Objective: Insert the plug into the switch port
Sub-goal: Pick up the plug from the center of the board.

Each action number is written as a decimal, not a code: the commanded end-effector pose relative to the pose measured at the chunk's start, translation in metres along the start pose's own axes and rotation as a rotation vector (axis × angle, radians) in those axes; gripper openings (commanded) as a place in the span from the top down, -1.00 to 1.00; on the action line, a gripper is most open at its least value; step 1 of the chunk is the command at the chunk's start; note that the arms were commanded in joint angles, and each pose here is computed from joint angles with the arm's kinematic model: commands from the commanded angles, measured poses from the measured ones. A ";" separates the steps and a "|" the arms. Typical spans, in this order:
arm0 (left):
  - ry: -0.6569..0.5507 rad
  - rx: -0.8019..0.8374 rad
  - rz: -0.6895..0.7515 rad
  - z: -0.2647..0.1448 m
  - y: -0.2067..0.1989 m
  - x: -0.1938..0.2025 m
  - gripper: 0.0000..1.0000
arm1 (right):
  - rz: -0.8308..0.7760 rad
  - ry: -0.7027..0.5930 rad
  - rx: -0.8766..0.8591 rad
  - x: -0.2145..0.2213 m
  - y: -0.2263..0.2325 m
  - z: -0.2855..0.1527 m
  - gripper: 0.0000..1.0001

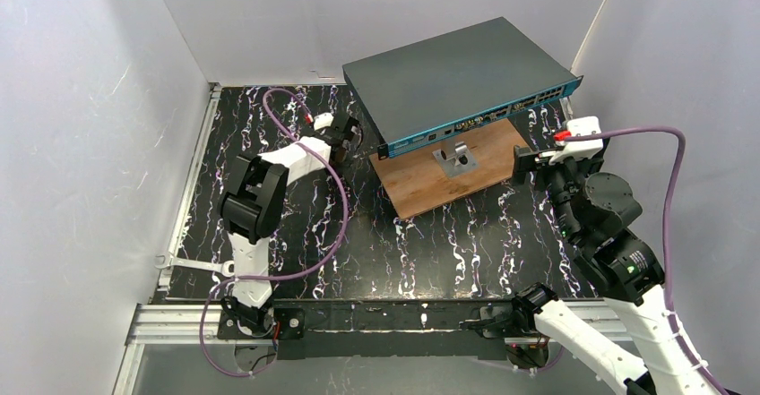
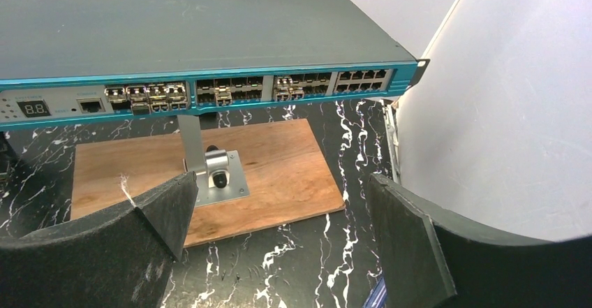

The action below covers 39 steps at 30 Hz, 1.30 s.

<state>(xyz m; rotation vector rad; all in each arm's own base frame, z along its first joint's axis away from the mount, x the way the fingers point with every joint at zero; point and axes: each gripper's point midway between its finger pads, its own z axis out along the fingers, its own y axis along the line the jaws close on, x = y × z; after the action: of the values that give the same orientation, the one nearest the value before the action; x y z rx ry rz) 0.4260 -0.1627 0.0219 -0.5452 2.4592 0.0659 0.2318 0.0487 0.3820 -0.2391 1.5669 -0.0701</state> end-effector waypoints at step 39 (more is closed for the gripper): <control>0.228 0.330 0.595 -0.132 0.059 0.168 0.13 | 0.165 -0.034 -0.276 0.014 0.053 -0.016 -0.97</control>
<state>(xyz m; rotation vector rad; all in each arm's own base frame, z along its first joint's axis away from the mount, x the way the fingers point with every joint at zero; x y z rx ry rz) 0.2042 -0.1896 0.0230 0.3710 2.7226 -0.1756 0.2132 0.0953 0.3539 -0.3436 1.5750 0.2470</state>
